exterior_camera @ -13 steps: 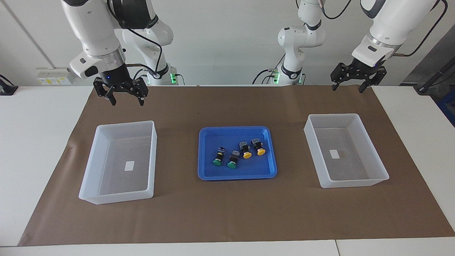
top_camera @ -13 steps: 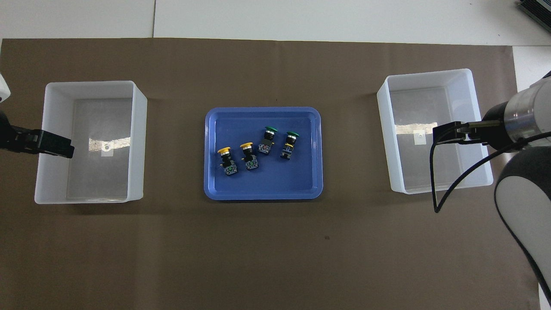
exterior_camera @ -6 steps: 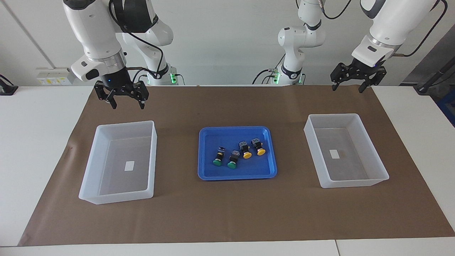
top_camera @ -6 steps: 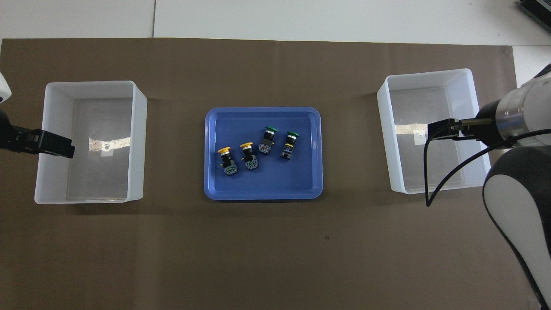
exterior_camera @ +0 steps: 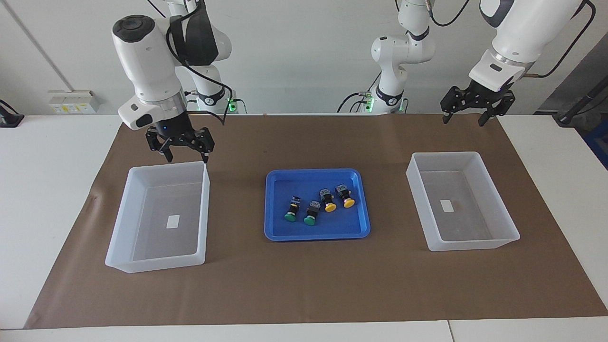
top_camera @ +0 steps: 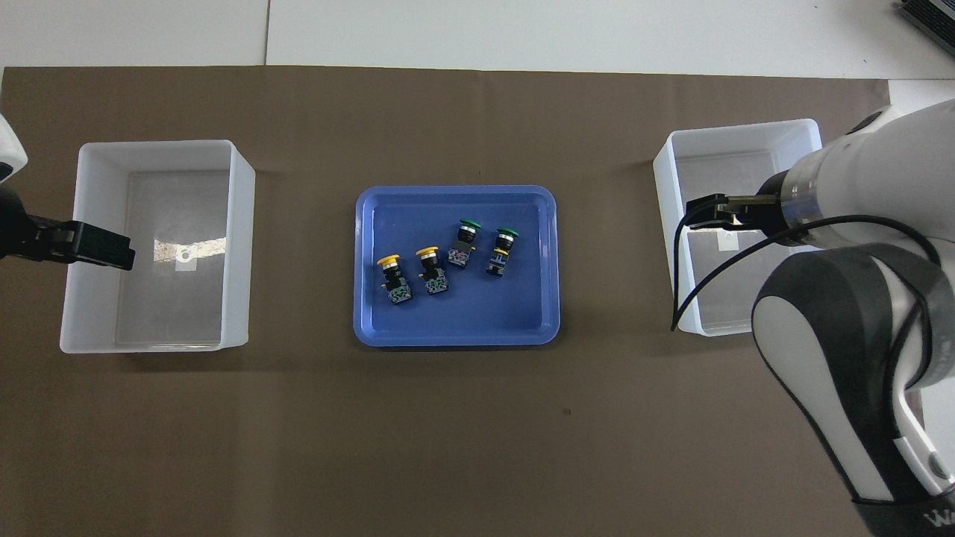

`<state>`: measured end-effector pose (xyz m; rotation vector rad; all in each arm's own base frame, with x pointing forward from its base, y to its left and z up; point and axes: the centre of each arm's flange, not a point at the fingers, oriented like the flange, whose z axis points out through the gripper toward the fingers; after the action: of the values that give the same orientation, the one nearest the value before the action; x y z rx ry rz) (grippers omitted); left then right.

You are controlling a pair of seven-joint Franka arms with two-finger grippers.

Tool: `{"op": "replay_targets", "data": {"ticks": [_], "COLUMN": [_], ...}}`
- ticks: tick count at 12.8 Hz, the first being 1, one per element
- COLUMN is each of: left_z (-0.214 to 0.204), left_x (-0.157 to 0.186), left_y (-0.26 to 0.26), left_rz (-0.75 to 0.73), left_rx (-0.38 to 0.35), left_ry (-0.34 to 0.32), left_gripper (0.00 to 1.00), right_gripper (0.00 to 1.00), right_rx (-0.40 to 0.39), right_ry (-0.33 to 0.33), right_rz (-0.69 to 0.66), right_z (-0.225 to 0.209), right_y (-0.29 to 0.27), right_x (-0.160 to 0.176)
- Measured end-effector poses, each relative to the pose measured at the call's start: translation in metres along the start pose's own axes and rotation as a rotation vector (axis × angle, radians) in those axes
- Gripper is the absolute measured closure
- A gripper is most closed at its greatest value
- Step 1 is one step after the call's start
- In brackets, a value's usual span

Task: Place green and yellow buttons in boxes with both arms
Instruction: 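Reach the right gripper into the blue tray and grasp a green button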

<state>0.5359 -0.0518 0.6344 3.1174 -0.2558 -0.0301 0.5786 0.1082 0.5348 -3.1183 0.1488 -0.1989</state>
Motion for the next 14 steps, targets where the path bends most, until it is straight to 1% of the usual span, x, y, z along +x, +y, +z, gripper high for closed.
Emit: {"op": "replay_targets", "data": {"ticks": [1, 5, 8, 11, 12, 14], "left_z": [0.002, 0.009, 0.008, 0.007, 0.008, 0.010], "left_x": [0.001, 0.002, 0.002, 0.003, 0.003, 0.005], "left_y": [0.004, 0.016, 0.018, 0.017, 0.018, 0.021], "left_rz": [-0.009, -0.046, -0.056, -0.071, -0.081, -0.093], "left_rx": [0.001, 0.002, 0.002, 0.002, 0.001, 0.001], "left_ry": [0.009, 0.025, 0.029, 0.036, 0.039, 0.050], "left_gripper": [0.00, 0.00, 0.00, 0.00, 0.00, 0.00], "right_gripper": [0.00, 0.00, 0.00, 0.00, 0.00, 0.00], "right_rx": [0.010, 0.038, 0.057, 0.059, 0.052, 0.023], "right_ry": [0.011, 0.017, 0.038, 0.046, 0.044, 0.061], "right_rz": [0.016, 0.075, 0.112, 0.149, 0.145, 0.143], "right_z": [0.013, 0.065, 0.100, 0.142, 0.158, 0.186], "right_y": [-0.020, -0.096, -0.137, -0.175, -0.189, -0.215], "right_x": [0.001, -0.005, -0.010, -0.020, -0.027, -0.036]}}
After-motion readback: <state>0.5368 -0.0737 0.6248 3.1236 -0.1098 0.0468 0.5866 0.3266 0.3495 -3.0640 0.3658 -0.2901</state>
